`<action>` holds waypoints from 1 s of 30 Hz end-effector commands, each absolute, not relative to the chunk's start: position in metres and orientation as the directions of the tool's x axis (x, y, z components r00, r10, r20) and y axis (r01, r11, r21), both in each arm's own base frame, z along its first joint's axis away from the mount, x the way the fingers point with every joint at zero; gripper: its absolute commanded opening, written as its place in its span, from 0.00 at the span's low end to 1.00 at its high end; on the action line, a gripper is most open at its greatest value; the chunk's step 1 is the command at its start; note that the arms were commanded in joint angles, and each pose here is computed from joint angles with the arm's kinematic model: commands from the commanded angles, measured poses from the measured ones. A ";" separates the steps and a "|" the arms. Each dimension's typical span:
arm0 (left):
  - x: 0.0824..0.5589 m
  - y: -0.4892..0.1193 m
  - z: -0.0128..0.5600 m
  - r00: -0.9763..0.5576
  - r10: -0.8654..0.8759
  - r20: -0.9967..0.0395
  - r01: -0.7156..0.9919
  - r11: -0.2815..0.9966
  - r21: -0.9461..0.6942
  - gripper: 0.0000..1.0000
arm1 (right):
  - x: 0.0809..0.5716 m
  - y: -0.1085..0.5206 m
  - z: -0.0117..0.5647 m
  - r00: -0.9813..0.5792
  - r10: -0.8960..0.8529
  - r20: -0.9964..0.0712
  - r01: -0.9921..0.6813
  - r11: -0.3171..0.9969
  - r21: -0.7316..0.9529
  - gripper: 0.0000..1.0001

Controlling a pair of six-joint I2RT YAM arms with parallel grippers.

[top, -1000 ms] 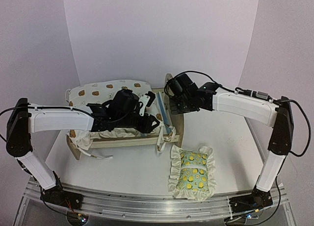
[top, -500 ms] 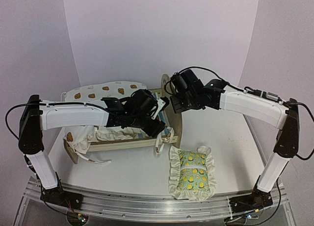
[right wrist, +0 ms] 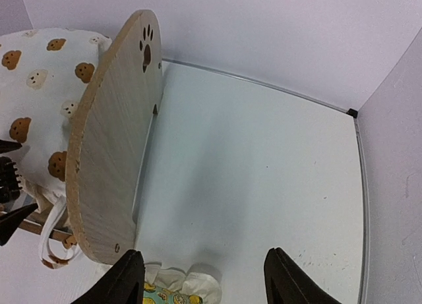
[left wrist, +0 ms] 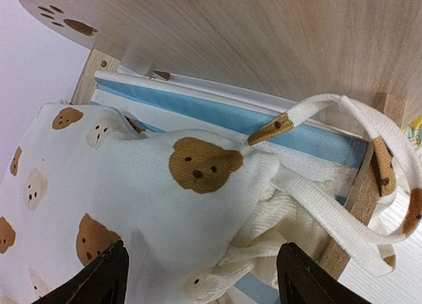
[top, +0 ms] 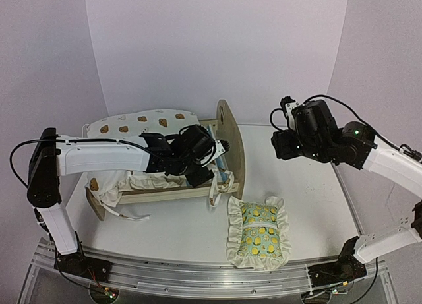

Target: Set up the pet bed

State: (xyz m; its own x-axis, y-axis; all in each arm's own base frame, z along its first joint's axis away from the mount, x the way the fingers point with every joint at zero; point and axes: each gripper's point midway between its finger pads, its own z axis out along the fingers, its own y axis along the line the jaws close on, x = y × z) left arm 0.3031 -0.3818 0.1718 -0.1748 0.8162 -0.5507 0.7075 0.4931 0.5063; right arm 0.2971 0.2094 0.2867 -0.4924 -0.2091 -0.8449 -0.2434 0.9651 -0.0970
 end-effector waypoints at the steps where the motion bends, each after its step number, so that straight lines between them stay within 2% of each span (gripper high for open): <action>1: 0.304 -0.387 0.170 -0.081 0.857 -0.509 0.722 0.402 0.563 0.79 | 0.288 0.211 0.279 -0.519 -0.173 -0.837 -0.261 0.965 -0.038 0.63; 10: 0.321 -0.385 0.147 -0.095 0.888 -0.450 0.706 0.379 0.598 0.78 | 0.282 0.215 0.262 -0.560 -0.181 -0.808 -0.286 0.958 -0.016 0.63; 15: 0.335 -0.380 0.148 -0.094 0.885 -0.456 0.670 0.395 0.629 0.73 | 0.279 0.213 0.257 -0.569 -0.177 -0.803 -0.285 0.959 -0.010 0.63; 18: 0.344 -0.377 0.149 -0.087 0.887 -0.454 0.628 0.403 0.666 0.55 | 0.277 0.212 0.254 -0.574 -0.178 -0.799 -0.287 0.958 -0.007 0.62; 22: 0.348 -0.381 0.153 -0.071 0.881 -0.467 0.614 0.407 0.676 0.08 | 0.275 0.212 0.251 -0.580 -0.178 -0.795 -0.288 0.957 -0.004 0.61; 24: 0.348 -0.386 0.157 -0.067 0.872 -0.484 0.622 0.416 0.663 0.00 | 0.274 0.211 0.248 -0.586 -0.178 -0.791 -0.290 0.957 0.000 0.60; 27: 0.346 -0.397 0.173 -0.078 0.840 -0.538 0.628 0.460 0.628 0.00 | 0.269 0.215 0.244 -0.601 -0.173 -0.780 -0.313 0.949 0.030 0.58; 30: 0.341 -0.404 0.192 -0.082 0.815 -0.574 0.618 0.493 0.612 0.00 | 0.252 0.234 0.239 -0.646 -0.175 -0.743 -0.401 0.906 0.136 0.56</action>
